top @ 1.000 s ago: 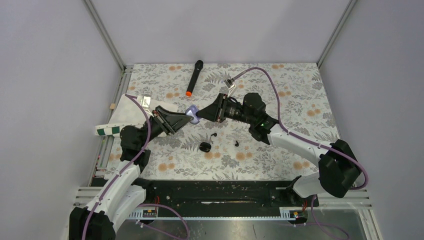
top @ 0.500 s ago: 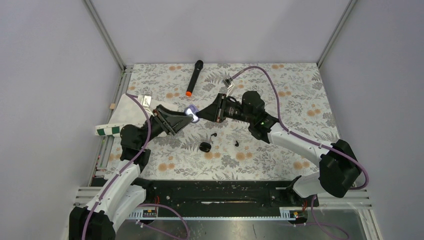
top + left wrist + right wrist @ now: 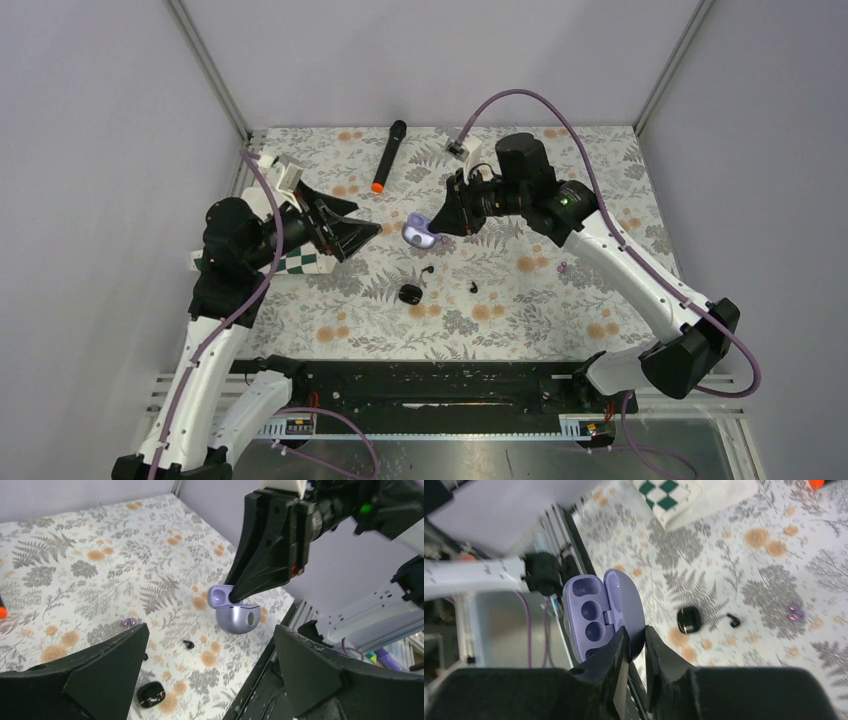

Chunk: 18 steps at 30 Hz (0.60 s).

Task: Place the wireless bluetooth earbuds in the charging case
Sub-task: Pass from the left arm to the right

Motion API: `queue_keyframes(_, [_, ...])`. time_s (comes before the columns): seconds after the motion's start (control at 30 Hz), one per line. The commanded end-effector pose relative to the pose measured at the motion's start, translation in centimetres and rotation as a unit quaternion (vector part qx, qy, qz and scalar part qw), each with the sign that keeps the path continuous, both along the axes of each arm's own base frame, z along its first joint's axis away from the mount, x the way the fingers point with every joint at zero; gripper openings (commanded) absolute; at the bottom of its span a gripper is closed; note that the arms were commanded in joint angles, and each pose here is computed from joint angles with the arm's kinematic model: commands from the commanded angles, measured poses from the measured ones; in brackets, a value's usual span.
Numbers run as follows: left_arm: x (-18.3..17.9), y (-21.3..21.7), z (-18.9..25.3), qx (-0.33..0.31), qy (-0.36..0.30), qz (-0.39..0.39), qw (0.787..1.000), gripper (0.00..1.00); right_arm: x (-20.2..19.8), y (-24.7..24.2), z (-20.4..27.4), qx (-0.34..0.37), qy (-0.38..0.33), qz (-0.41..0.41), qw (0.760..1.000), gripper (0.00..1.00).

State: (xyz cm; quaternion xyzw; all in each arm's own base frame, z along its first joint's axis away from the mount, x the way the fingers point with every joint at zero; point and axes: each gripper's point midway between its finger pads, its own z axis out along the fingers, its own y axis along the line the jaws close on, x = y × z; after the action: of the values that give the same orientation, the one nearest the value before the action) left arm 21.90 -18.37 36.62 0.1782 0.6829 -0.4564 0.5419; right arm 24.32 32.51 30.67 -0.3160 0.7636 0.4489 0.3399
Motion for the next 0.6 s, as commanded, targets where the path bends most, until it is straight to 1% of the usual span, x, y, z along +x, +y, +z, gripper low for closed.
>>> queue_keyframes(0.0, [-0.8,0.0,-2.1,0.044,0.028,-0.028,0.998,0.99,-2.4,-3.4,-2.6,-0.114,-0.029,0.062,0.991,0.0])
queue_keyframes(0.1, [-1.0,-0.9,-2.4,0.037,0.053,-0.066,0.996,0.99,-2.2,-3.9,-2.0,-0.11,-0.064,0.049,0.991,0.0])
queue_keyframes(0.17, [-0.8,-1.1,-2.6,0.034,0.061,-0.069,0.995,0.99,-2.3,-4.0,-1.1,-0.092,-0.082,0.041,0.991,0.0])
queue_keyframes(0.33, [-1.9,-2.3,-2.4,0.036,0.048,-0.09,0.994,0.99,-2.9,-4.0,0.5,-0.063,-0.142,0.012,0.988,0.0])
queue_keyframes(0.47, [-3.5,-4.2,-3.2,0.055,0.031,-0.113,0.992,0.99,-2.5,-3.3,1.3,-0.034,-0.153,-0.015,0.988,0.0])
queue_keyframes(0.57, [-3.9,-4.8,-4.0,0.06,0.032,-0.119,0.991,0.99,-2.5,-2.8,2.1,-0.008,-0.138,-0.027,0.99,0.0])
